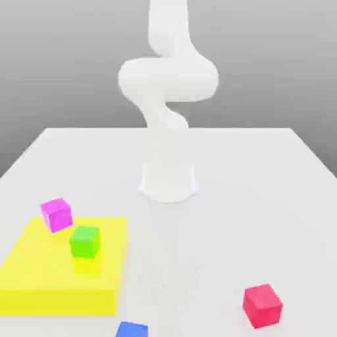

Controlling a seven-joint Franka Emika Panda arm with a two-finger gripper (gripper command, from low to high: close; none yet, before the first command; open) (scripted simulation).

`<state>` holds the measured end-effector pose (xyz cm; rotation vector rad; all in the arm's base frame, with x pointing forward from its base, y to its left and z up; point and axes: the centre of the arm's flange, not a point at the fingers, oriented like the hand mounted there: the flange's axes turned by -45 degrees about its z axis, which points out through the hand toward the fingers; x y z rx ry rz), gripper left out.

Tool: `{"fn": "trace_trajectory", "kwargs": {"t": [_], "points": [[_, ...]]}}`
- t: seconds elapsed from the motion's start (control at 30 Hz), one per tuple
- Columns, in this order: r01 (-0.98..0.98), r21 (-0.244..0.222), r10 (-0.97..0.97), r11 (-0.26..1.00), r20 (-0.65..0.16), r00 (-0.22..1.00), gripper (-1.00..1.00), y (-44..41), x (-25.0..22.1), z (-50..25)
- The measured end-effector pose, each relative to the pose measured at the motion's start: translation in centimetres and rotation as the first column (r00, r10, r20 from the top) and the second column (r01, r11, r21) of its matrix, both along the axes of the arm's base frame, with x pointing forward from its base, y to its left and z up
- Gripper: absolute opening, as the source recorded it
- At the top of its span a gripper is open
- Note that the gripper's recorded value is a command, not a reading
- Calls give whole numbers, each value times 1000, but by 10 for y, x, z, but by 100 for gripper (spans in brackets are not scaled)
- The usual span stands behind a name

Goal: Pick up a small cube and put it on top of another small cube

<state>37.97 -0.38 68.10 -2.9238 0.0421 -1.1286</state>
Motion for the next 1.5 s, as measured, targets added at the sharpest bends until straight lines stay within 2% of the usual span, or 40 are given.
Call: {"fn": "trace_trajectory", "kwargs": {"t": [0.27,0.53,0.73,0.93,1.1,1.13,1.33,1.5], "points": [[43,18,-39,999,-204,978,0,-15,90,-115],[92,23,-75,995,-395,916,0,-32,143,-248],[132,19,-103,991,-528,843,0,-45,157,-357],[168,6,-123,986,-650,750,0,-56,148,-467],[174,3,-127,985,-671,730,0,-58,145,-543],[175,3,-127,985,-672,730,-100,-58,145,-551],[175,3,-128,985,-672,730,-100,-58,144,-555],[175,3,-127,985,-672,730,-100,-58,145,-502]]}}
